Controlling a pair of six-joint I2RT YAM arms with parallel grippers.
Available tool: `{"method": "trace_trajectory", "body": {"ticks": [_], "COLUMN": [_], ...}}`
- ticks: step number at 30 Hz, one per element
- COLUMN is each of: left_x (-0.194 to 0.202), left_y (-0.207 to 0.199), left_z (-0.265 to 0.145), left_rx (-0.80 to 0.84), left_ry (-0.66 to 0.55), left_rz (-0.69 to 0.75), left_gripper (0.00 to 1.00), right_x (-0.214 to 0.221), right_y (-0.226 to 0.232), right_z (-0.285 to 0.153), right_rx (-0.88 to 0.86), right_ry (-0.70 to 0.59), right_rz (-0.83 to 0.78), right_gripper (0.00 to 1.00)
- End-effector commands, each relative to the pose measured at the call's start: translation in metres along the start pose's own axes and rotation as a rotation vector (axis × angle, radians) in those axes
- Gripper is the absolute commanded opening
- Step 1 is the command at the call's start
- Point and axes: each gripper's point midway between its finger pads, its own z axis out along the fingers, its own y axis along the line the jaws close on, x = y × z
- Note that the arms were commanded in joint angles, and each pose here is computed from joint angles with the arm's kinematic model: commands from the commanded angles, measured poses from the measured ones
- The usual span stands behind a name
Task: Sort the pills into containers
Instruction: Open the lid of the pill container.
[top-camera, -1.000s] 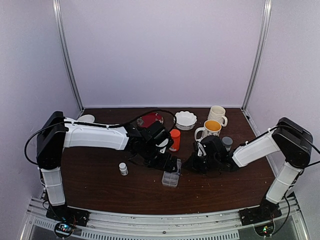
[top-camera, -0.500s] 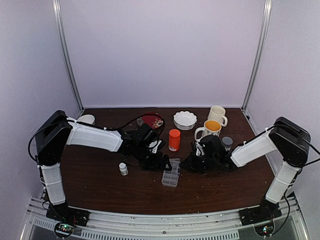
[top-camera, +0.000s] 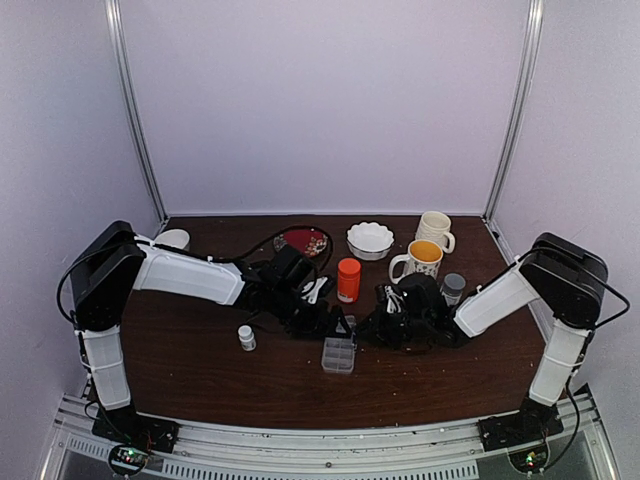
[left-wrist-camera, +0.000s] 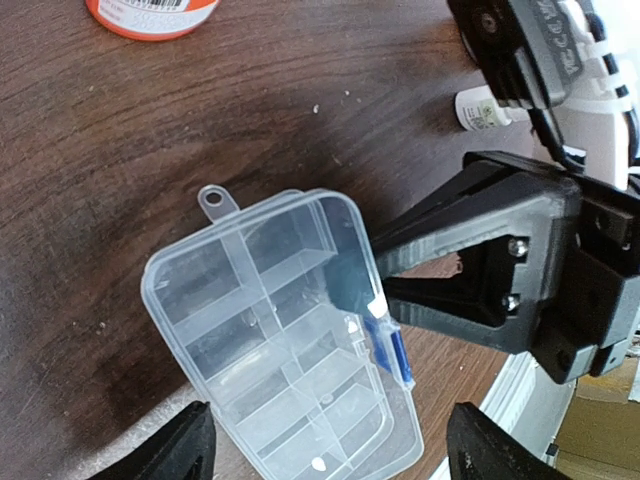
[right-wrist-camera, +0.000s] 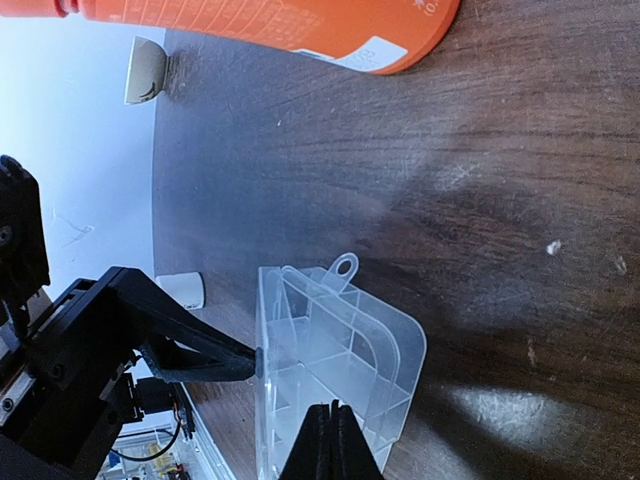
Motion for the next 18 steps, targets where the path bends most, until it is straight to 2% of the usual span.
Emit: {"method": "trace_trajectory", "body": {"ticks": [1, 13, 18], "left_x": [-0.010, -0.010, -0.016], "left_y": [-0.007, -0.010, -0.013], "left_z": [-0.004, 0.002, -0.009], "left_rx": [0.052, 0.087, 0.049], "left_ry": [-0.027, -0.019, -0.038], "left_rz": [0.008, 0.018, 0.056], "left_gripper": [0.83, 0.83, 0.83], "right_x": [0.000, 0.006, 0.010], "right_y": [0.009, 0.002, -0.009], "right_z": [0.004, 0.007, 0.010], "right_rx": [-0.064, -0.060, -0.033], "right_ry": [0.010, 0.037, 0.050], "right_rz": [0.010, 0.011, 0.023], "right_gripper": [0.00, 0.03, 0.05]}}
